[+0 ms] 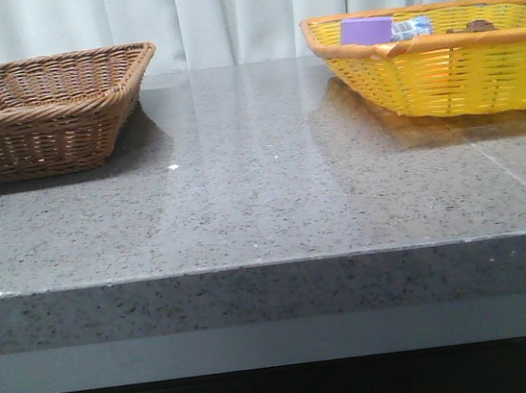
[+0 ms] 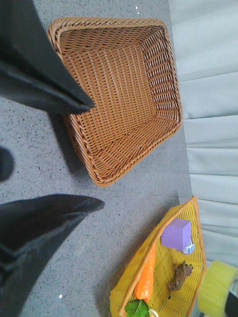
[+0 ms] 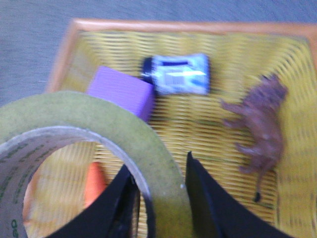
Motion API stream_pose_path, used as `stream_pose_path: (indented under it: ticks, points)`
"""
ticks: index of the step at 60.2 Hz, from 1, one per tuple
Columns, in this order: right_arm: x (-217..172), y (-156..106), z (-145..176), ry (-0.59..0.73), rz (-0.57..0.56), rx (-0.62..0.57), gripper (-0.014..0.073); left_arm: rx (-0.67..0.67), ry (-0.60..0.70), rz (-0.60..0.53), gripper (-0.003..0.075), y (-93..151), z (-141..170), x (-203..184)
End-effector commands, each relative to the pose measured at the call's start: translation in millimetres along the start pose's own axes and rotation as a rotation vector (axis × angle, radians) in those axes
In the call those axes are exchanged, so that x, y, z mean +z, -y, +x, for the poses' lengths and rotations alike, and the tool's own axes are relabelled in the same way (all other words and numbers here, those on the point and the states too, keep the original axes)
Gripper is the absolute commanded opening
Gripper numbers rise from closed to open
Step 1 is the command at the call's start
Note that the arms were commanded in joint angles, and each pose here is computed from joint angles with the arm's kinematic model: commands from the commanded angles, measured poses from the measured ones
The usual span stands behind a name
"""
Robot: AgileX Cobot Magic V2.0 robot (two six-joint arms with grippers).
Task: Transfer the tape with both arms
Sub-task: 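Grasp the tape roll with the right gripper and lift it out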
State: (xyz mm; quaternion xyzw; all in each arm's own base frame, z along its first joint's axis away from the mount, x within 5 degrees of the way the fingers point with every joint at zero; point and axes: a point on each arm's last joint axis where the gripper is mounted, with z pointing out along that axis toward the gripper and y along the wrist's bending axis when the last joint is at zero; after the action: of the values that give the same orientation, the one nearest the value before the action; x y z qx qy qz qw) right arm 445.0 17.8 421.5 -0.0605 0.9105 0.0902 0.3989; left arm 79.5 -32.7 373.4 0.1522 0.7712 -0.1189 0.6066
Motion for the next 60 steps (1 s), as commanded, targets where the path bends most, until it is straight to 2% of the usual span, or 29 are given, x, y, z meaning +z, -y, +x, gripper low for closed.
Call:
stream_pose_path:
  ticks: [1, 12, 24, 41, 51, 60]
  points:
    - [-55, -38, -19, 0.175, -0.076, -0.092, 0.0167, -0.011, 0.102, 0.005, 0.0364, 0, -15, -2]
    - [-57, -102, -14, 0.178, -0.191, -0.285, 0.0167, -0.011, 0.102, 0.005, 0.0364, 0, -15, -2]
    - [-50, -151, -1, 0.150, -0.287, -0.436, 0.0167, -0.011, 0.102, 0.005, 0.0364, 0, -15, -2]
    - [-12, -167, 30, 0.019, -0.358, -0.423, 0.0167, -0.011, 0.100, 0.006, 0.0364, 0, -15, -2]
    - [10, -176, 53, 0.026, -0.362, -0.490, 0.0167, -0.011, 0.100, 0.006, 0.0364, 0, -15, -2]
    - [22, -181, 70, 0.135, -0.328, -0.596, 0.0167, -0.011, 0.100, 0.006, 0.0364, 0, -15, -2]
